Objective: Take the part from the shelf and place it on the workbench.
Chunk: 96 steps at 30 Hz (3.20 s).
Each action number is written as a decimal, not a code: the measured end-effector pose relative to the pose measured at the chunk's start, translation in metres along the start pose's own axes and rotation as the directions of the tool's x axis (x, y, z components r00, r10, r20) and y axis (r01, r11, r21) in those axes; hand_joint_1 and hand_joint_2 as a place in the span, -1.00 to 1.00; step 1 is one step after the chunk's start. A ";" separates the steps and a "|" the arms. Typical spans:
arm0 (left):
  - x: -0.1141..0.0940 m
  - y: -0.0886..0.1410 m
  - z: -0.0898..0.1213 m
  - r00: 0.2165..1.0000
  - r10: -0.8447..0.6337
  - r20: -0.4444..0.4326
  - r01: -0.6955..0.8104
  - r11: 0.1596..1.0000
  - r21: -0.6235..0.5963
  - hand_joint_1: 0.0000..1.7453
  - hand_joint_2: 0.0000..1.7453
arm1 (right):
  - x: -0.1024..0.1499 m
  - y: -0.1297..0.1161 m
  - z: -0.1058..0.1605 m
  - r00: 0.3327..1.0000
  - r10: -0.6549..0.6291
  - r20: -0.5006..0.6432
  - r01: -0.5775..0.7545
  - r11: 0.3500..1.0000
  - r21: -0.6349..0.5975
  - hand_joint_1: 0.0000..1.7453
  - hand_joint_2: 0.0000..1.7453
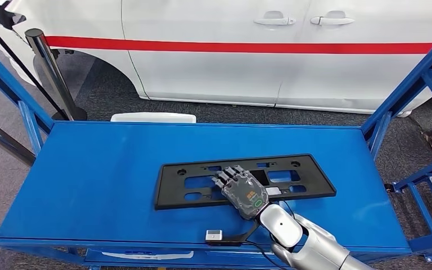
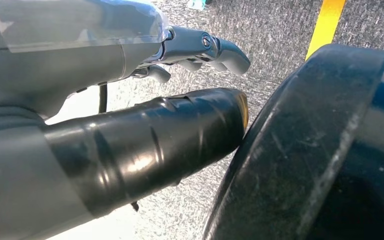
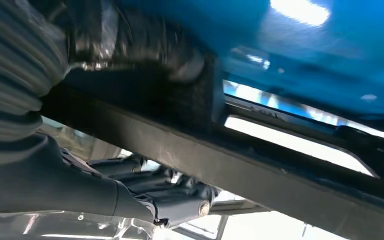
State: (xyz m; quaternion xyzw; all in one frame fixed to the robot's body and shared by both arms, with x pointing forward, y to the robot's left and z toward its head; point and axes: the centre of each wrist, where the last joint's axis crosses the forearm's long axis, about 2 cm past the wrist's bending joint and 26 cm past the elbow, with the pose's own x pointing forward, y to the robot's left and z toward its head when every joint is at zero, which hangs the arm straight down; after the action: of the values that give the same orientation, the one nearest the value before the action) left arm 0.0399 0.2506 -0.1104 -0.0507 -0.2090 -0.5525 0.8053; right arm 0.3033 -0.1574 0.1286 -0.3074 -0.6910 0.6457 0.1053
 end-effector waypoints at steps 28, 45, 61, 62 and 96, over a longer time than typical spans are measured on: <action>0.001 0.000 0.000 0.999 -0.028 0.019 0.029 0.999 -0.027 -1.00 -1.00 | 0.028 -0.014 -0.004 0.996 -0.041 -0.083 0.004 0.917 -0.399 1.00 1.00; 0.004 0.003 -0.001 0.996 -0.085 0.040 0.086 0.996 -0.025 -1.00 -1.00 | 0.022 -0.082 -0.065 0.989 0.133 -0.065 -0.148 0.851 -0.503 1.00 1.00; 0.004 0.003 -0.001 0.995 -0.096 0.037 0.098 0.995 -0.027 -1.00 -1.00 | 0.038 -0.109 -0.086 0.965 0.261 0.032 -0.204 0.820 -0.535 1.00 1.00; 0.004 0.003 -0.001 0.995 -0.097 0.036 0.098 0.995 -0.027 -1.00 -1.00 | 0.039 -0.109 -0.086 0.965 0.262 0.034 -0.203 0.820 -0.535 1.00 1.00; 0.001 0.002 -0.001 0.994 -0.073 0.080 0.078 0.995 -0.061 -1.00 1.00 | 0.061 -0.117 -0.078 0.959 0.273 0.073 -0.189 0.810 -0.555 1.00 1.00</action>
State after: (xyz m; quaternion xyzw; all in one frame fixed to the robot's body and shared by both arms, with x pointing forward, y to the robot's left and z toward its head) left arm 0.0423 0.2502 -0.1102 -0.0902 -0.2242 -0.5866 0.7730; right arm 0.2641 -0.0563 0.2361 -0.3572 -0.8086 0.4524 -0.1175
